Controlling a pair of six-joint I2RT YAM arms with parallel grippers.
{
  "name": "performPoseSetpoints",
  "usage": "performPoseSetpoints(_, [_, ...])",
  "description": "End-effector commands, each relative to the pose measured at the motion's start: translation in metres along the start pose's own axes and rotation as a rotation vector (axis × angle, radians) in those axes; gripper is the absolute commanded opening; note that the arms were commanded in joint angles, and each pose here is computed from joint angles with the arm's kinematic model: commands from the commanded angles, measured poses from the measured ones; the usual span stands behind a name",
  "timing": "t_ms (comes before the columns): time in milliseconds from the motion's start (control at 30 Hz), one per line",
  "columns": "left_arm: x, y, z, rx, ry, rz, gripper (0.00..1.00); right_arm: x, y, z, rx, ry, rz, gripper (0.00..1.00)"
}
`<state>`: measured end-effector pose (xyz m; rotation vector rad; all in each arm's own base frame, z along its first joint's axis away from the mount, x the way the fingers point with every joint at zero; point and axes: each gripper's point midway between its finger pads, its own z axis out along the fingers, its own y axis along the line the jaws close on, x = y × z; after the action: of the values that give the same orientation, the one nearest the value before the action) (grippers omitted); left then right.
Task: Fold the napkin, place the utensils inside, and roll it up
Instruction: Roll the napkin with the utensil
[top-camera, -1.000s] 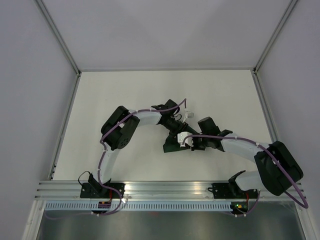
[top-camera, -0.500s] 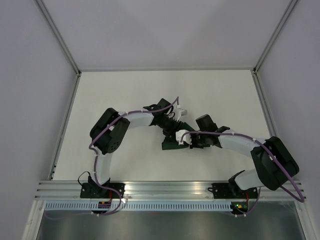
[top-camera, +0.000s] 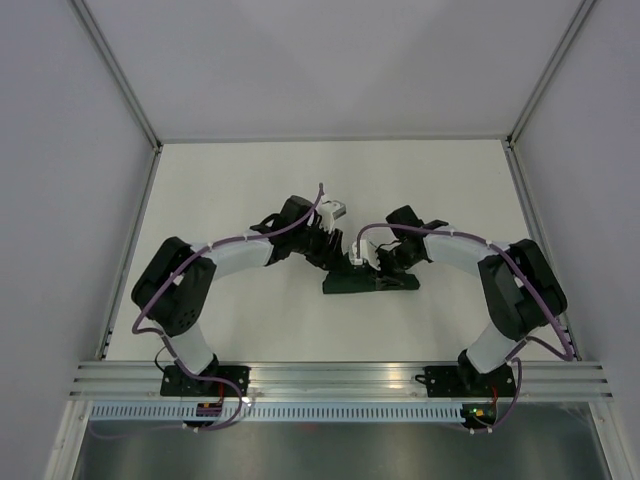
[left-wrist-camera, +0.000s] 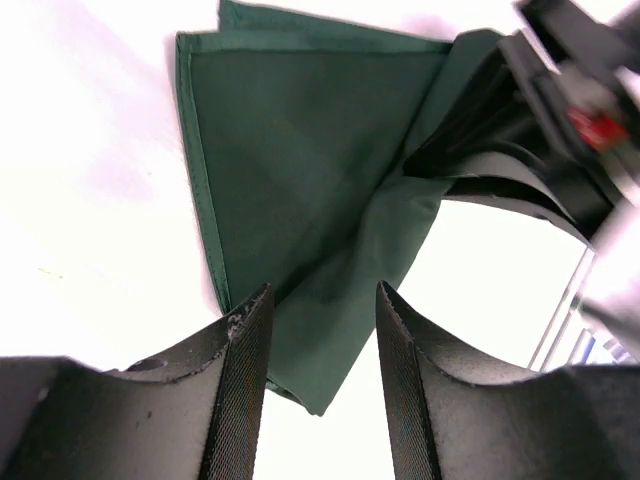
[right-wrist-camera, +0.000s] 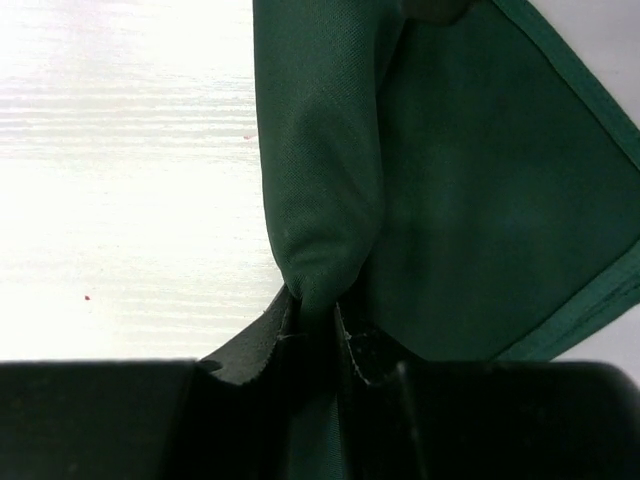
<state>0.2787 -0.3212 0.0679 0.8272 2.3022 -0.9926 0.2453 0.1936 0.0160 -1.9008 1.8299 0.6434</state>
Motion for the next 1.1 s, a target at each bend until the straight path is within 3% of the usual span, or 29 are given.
performPoseSetpoints(0, [-0.025,0.001,-0.011,-0.051,-0.155,0.017,0.49,0.024,0.03,0.001,-0.202,0.063,0.116,0.11])
performPoseSetpoints(267, [-0.017,0.003,-0.041,-0.13,-0.315,0.047,0.5,0.031,0.019,0.0,-0.379,0.046,0.263,0.11])
performPoseSetpoints(400, [-0.019,-0.011,-0.054,-0.165,-0.37,0.155,0.51,0.033,0.005,0.001,-0.409,0.042,0.303,0.11])
performPoseSetpoints(800, [0.004,-0.06,-0.004,-0.318,-0.182,0.642,0.57,0.041,-0.015,0.014,-0.474,0.061,0.407,0.11])
performPoseSetpoints(1067, [-0.003,-0.069,0.035,-0.353,-0.107,0.82,0.61,0.048,-0.018,0.018,-0.48,0.086,0.433,0.11])
